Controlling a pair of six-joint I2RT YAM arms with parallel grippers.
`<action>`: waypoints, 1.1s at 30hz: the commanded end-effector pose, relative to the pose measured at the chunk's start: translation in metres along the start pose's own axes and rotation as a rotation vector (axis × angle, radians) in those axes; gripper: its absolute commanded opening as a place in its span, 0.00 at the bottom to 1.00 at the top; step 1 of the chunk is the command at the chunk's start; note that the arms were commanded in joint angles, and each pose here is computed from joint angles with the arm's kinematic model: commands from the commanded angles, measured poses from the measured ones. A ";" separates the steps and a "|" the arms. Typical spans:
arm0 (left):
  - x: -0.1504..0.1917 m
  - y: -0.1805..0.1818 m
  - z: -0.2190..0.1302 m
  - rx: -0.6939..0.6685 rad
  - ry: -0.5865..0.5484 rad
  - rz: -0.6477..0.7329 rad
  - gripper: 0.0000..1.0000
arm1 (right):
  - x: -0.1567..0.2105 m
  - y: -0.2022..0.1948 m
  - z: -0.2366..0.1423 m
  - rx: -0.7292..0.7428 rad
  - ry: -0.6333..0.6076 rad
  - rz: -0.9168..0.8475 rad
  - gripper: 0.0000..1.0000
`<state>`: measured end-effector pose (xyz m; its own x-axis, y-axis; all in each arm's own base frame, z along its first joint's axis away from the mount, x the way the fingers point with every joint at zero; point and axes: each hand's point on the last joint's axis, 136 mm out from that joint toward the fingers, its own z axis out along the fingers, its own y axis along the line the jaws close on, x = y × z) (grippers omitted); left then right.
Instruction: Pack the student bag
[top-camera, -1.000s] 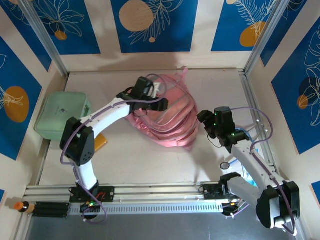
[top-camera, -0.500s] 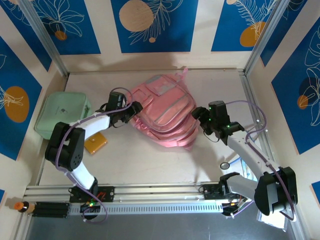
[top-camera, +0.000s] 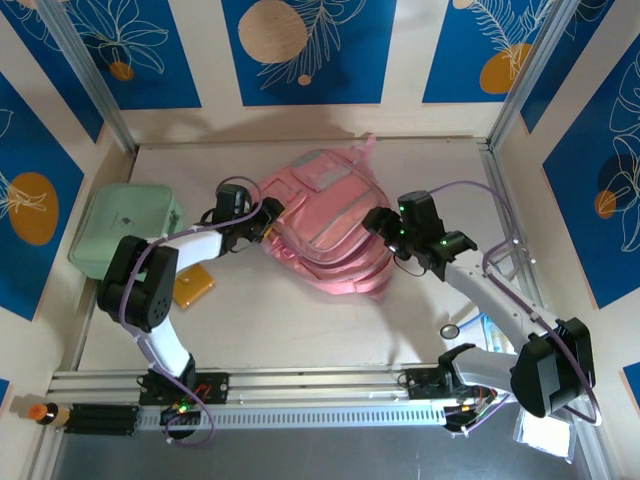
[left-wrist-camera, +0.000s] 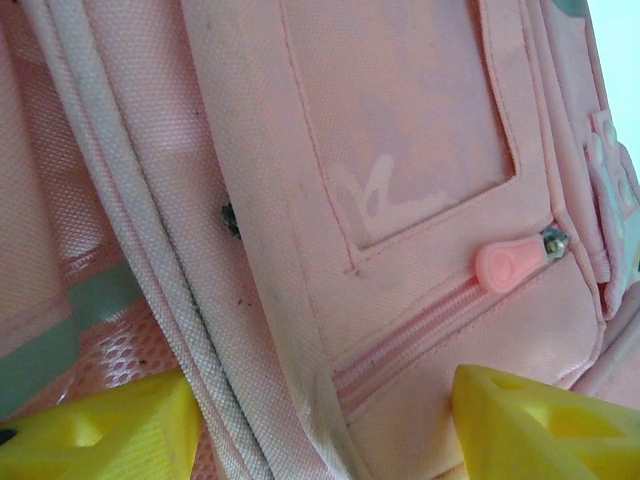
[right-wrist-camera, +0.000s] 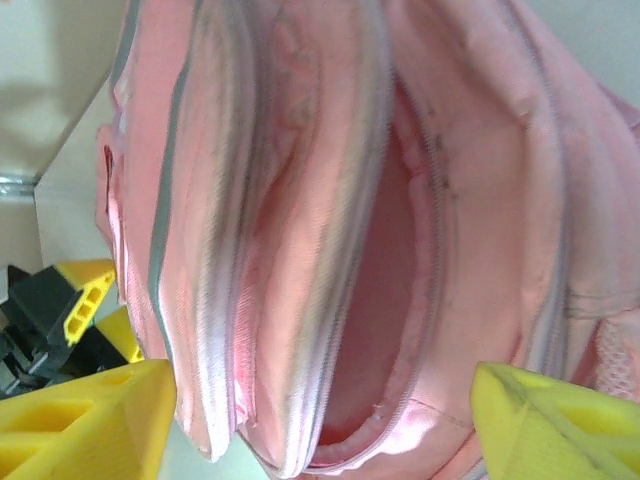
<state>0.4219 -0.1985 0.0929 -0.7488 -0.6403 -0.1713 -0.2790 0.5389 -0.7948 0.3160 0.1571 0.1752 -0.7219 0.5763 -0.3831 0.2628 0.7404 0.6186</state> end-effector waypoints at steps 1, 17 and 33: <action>-0.006 0.015 -0.003 -0.032 -0.032 -0.051 0.65 | -0.008 0.008 -0.008 0.039 -0.049 -0.088 0.77; -0.021 0.005 0.006 0.041 -0.027 -0.086 0.60 | 0.005 0.060 0.012 -0.162 0.078 -0.128 0.75; -0.025 -0.021 -0.013 0.095 -0.042 -0.031 0.10 | -0.002 0.046 0.046 -0.095 0.161 -0.091 0.71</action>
<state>0.4360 -0.1908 0.0880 -0.7176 -0.6893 -0.0998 -0.3150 0.4490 -0.8361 0.3555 0.2097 0.1773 -0.8243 0.4452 -0.3497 0.1283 0.7485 0.6506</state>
